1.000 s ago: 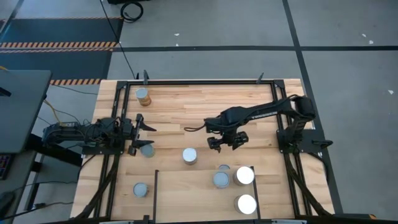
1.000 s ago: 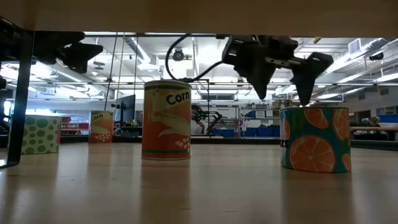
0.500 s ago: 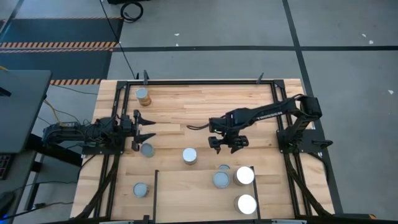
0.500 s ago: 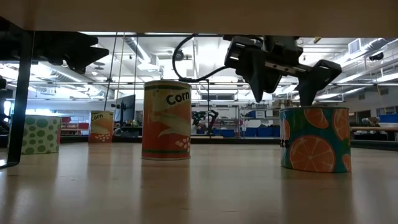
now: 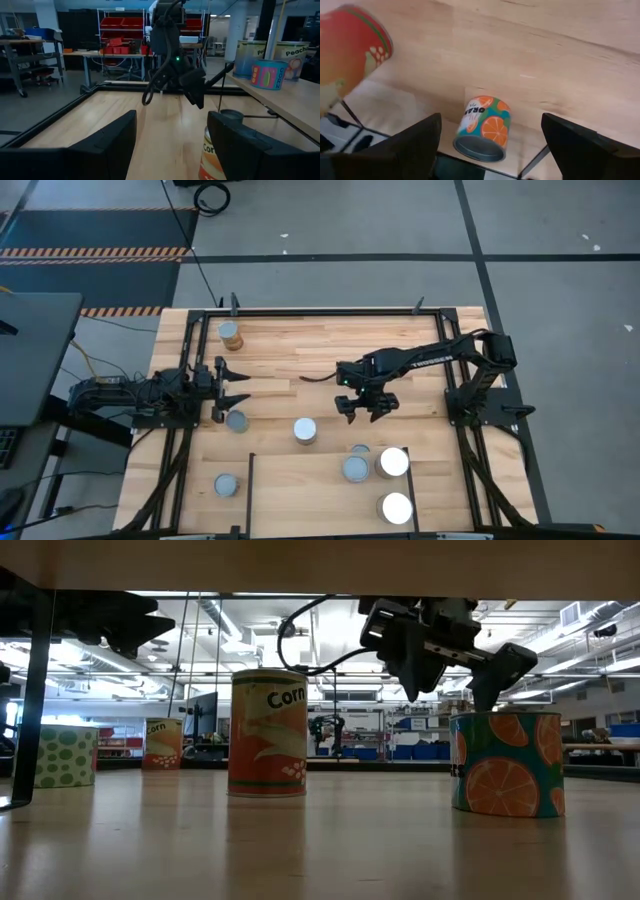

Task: Pick and place cans onto a shelf
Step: Put the canned oranges on the shelf

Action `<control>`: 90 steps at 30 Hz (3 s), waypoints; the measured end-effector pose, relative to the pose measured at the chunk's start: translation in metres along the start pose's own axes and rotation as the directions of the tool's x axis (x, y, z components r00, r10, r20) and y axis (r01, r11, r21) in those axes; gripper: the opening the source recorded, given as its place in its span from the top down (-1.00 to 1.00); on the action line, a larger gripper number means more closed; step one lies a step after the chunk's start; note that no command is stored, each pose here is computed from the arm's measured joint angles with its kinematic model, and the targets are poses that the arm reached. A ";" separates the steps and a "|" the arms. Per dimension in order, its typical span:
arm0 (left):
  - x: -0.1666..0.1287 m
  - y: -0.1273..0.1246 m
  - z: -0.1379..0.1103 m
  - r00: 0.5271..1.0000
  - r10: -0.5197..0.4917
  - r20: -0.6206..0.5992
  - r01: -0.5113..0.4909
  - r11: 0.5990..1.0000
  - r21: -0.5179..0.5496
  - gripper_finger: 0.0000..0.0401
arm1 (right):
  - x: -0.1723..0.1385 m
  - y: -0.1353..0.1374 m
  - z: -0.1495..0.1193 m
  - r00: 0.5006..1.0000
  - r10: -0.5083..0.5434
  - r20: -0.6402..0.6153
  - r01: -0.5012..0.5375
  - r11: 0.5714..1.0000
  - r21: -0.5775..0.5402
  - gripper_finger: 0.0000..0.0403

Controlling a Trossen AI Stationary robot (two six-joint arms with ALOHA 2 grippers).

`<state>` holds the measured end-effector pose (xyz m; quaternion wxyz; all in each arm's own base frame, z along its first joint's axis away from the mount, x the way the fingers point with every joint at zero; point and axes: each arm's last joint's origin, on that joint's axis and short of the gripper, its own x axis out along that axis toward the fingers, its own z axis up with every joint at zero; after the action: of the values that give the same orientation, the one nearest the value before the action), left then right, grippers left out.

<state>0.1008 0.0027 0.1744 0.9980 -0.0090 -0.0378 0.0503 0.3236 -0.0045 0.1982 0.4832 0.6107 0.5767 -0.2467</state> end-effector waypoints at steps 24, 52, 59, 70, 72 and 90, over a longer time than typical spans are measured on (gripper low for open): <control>0.000 0.000 0.000 1.000 0.000 0.000 0.000 1.000 0.000 -0.24 | 0.063 0.012 -0.005 0.988 -0.046 -0.147 0.043 0.999 -0.022 -0.75; 0.000 0.000 0.000 1.000 0.000 0.000 0.000 1.000 0.000 -0.24 | 0.080 0.007 -0.027 0.945 -0.122 -0.304 0.146 0.987 0.060 -0.83; 0.000 0.000 0.000 1.000 0.000 0.000 0.000 1.000 0.000 -0.24 | 0.083 0.003 -0.026 0.943 -0.126 -0.308 0.160 0.983 0.086 -0.69; 0.000 0.000 0.000 1.000 0.000 0.000 0.000 1.000 0.000 -0.24 | 0.090 -0.002 -0.022 0.947 -0.098 -0.305 0.135 0.985 0.103 -0.43; 0.000 0.000 0.000 1.000 0.000 -0.001 0.000 1.000 0.000 -0.24 | 0.089 -0.002 -0.020 0.948 -0.093 -0.305 0.130 0.986 0.105 -0.42; 0.000 0.000 0.000 1.000 0.000 -0.001 0.000 1.000 0.000 -0.24 | 0.054 -0.001 0.017 0.992 0.007 -0.129 0.008 0.993 0.120 -0.43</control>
<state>0.1008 0.0027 0.1744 0.9980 -0.0091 -0.0375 0.0501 0.3391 0.0055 0.1442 0.4072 0.6533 0.5910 -0.2411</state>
